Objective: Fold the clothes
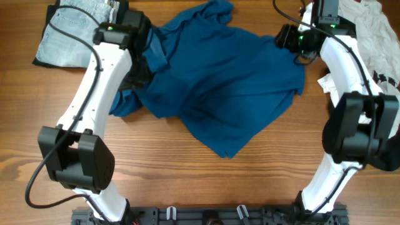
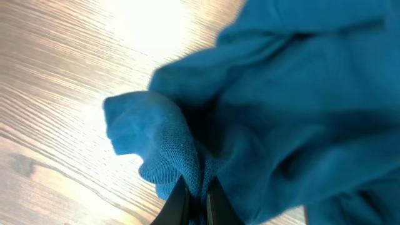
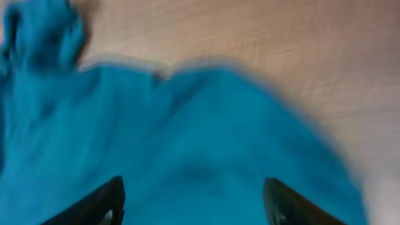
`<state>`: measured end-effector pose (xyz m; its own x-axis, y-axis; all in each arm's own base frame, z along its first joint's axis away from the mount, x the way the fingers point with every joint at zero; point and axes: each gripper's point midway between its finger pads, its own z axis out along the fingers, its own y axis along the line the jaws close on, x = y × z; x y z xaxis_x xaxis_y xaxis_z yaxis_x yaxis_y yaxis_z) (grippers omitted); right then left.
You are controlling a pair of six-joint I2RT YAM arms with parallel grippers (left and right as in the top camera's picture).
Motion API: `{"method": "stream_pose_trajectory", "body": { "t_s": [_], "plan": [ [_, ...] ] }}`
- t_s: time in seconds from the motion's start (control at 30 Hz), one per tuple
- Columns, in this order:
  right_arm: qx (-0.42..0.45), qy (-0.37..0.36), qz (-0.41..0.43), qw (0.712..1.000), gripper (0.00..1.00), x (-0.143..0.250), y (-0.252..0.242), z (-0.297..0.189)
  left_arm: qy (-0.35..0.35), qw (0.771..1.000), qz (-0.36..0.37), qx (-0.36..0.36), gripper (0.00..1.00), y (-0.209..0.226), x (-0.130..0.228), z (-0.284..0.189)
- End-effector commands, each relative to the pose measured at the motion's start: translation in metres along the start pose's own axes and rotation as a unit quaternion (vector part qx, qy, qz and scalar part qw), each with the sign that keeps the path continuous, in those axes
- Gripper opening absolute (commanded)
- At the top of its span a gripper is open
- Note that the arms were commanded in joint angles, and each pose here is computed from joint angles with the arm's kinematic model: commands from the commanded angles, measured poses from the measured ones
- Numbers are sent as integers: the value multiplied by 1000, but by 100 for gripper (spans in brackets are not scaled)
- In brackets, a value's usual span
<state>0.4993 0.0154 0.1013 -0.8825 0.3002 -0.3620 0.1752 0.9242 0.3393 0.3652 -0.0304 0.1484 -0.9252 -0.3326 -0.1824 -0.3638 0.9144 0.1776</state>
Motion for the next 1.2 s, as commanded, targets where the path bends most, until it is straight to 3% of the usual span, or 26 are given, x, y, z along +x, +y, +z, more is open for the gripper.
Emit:
{"method": "stream_pose_trajectory", "body": {
  "t_s": [0.0,0.27,0.57,0.77,0.97,1.0,1.07,1.17],
  "plan": [
    [-49,41,-29,998,71,27,46,-31,-24,999,-47,-10,4,25,-18,-2],
    [-24,198,-86,976,71,135,83,-22,-35,996,-81,18,4,32,-35,2],
    [7,326,-154,933,68,293,89,-11,-44,995,-83,23,4,29,-40,2],
    [24,337,-203,919,66,342,99,-3,-44,995,-83,23,4,29,-39,2],
    [129,293,-199,926,64,343,80,0,-42,995,-83,26,4,28,-39,2],
    [138,291,-191,927,61,342,78,0,-42,995,-83,26,4,28,-39,2],
    [153,286,-184,928,42,340,73,-1,-42,995,-83,26,4,28,-39,2],
    [195,266,-169,929,4,332,60,-4,-42,996,-81,25,4,29,-39,2]
  ]
}}
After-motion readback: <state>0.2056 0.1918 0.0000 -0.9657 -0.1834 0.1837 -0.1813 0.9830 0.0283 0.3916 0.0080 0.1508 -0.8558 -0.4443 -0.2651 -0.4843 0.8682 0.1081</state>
